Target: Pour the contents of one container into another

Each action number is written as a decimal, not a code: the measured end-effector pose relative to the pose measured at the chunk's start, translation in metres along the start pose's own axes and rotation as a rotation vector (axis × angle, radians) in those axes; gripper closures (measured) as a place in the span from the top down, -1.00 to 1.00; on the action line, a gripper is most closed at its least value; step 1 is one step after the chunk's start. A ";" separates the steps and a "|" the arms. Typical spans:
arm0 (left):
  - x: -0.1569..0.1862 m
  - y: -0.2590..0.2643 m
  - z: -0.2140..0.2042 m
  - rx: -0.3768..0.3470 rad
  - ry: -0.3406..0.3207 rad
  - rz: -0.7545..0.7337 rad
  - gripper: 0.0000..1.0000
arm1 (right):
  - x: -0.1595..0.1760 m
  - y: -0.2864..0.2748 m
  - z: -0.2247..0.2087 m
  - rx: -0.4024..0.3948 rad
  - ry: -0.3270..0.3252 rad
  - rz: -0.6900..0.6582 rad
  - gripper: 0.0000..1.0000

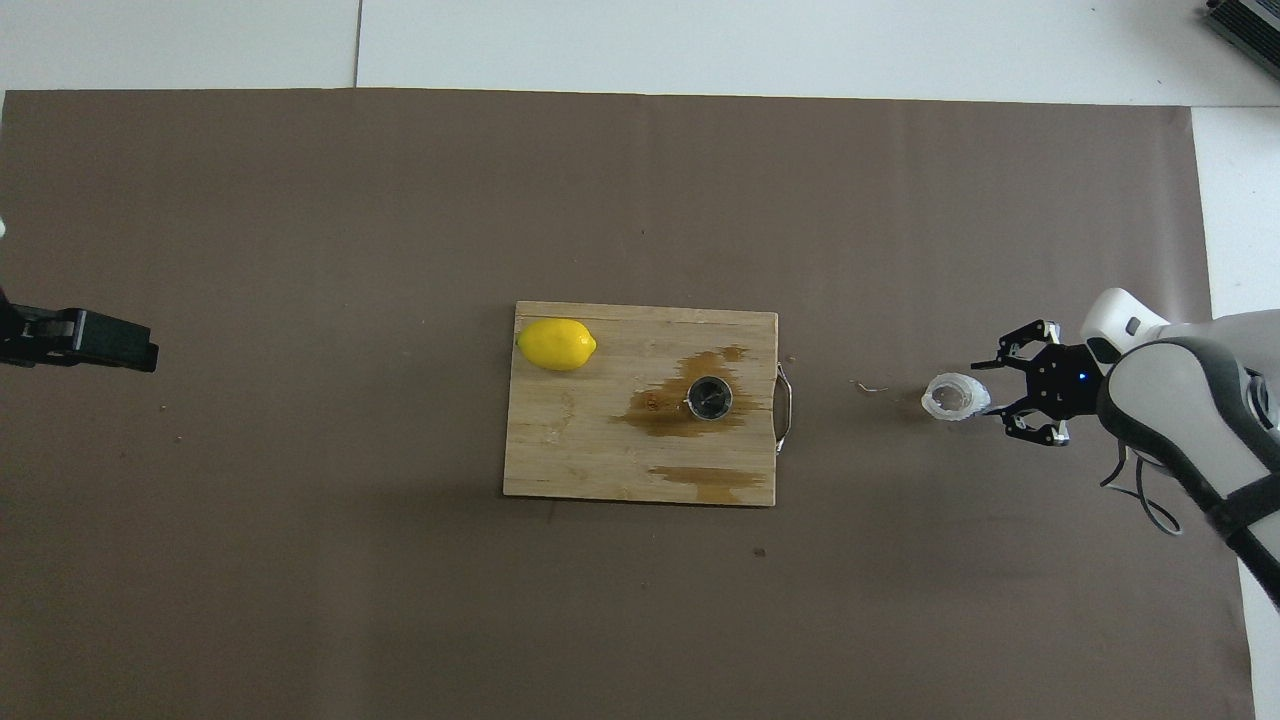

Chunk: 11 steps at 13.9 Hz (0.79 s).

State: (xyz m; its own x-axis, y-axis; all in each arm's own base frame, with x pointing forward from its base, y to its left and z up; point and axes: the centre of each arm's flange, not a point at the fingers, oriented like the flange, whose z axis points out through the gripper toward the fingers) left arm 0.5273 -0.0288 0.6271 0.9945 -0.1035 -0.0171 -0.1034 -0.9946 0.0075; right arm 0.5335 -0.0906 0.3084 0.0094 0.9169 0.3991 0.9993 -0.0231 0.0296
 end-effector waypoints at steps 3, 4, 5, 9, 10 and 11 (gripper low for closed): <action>0.000 0.000 0.000 0.000 0.000 0.000 1.00 | 0.011 0.019 -0.056 -0.109 -0.032 -0.029 0.91; 0.000 0.000 0.000 0.000 0.000 0.000 1.00 | 0.019 0.026 -0.079 -0.152 -0.046 -0.040 1.00; 0.000 0.000 0.000 0.000 0.000 0.000 1.00 | 0.028 0.031 -0.101 -0.190 -0.063 -0.039 1.00; 0.000 0.000 0.000 0.000 0.000 0.000 1.00 | 0.075 0.036 -0.157 -0.244 -0.177 0.089 1.00; 0.000 0.000 0.000 0.000 0.000 0.000 1.00 | 0.089 0.039 -0.168 -0.254 -0.194 0.147 1.00; 0.000 0.000 0.000 0.000 0.000 0.000 1.00 | 0.102 0.043 -0.180 -0.281 -0.198 0.209 1.00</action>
State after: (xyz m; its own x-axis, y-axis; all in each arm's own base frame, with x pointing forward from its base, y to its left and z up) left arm 0.5273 -0.0288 0.6271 0.9945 -0.1035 -0.0172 -0.1034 -0.9946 0.0075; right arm 0.5706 -0.0698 0.5156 0.2460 0.9392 0.2395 0.9265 -0.3004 0.2264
